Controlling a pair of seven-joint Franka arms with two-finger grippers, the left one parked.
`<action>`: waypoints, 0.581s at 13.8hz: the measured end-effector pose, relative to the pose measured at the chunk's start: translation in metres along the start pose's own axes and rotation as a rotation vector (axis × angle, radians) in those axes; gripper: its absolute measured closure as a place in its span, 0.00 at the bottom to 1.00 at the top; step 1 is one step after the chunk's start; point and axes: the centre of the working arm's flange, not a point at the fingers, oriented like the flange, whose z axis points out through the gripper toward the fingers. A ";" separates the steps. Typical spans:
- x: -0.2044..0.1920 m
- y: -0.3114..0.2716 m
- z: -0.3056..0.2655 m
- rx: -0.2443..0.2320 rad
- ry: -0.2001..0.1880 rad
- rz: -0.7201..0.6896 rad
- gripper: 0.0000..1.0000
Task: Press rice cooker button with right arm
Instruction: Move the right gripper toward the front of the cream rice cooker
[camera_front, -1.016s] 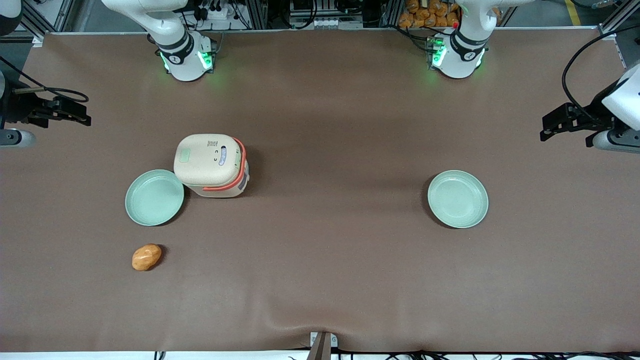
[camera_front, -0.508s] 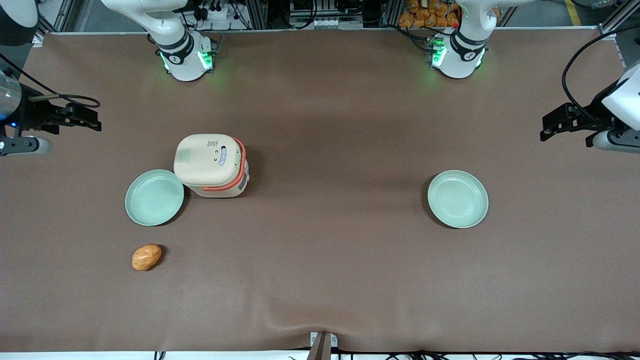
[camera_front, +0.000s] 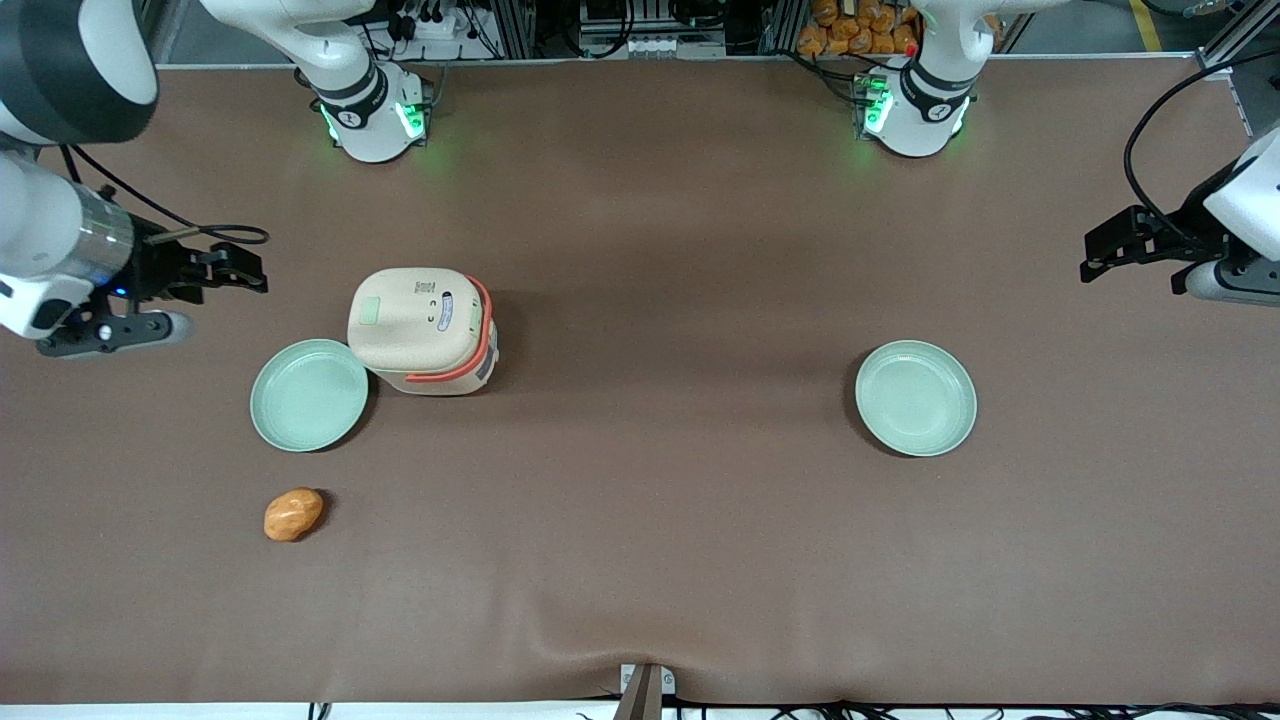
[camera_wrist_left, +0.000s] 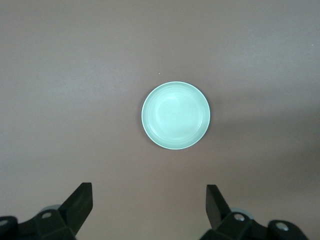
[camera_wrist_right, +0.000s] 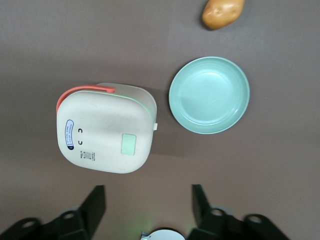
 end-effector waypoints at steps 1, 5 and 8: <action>0.004 -0.006 0.011 0.001 -0.023 -0.009 0.41; 0.012 -0.023 0.067 0.035 -0.167 -0.030 0.72; 0.017 -0.023 0.109 0.066 -0.252 -0.023 0.82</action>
